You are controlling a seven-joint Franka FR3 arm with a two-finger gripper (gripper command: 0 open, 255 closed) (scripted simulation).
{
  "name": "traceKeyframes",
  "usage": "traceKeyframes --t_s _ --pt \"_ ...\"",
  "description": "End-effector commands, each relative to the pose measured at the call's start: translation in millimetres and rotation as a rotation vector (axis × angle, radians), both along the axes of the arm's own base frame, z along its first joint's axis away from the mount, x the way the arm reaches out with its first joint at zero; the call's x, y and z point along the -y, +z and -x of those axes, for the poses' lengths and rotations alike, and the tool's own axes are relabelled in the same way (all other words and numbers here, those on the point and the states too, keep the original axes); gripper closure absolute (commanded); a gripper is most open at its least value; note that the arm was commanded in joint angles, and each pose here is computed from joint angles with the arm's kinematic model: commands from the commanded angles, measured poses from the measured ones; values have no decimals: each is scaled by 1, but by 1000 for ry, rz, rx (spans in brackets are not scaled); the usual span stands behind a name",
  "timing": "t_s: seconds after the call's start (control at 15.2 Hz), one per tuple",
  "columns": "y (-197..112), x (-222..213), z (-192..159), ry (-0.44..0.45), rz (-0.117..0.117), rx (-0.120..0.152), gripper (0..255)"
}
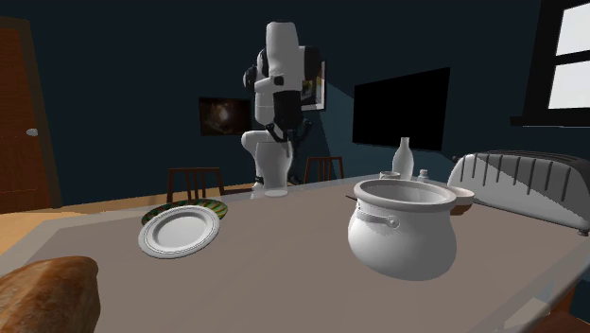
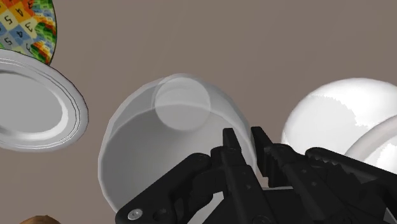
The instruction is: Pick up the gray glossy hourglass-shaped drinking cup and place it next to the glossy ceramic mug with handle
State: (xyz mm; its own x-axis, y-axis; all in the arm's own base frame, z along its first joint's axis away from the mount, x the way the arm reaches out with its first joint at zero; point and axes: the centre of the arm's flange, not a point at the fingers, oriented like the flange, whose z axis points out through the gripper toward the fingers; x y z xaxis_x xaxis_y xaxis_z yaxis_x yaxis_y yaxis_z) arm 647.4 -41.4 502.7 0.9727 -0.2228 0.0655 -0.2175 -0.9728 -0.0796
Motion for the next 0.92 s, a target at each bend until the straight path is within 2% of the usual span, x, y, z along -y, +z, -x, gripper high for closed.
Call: traceKeyframes --t_s 0.0,0.86 --pt "11 1 -1 0 0 0 255" --pt "80 1 -1 0 0 0 255"
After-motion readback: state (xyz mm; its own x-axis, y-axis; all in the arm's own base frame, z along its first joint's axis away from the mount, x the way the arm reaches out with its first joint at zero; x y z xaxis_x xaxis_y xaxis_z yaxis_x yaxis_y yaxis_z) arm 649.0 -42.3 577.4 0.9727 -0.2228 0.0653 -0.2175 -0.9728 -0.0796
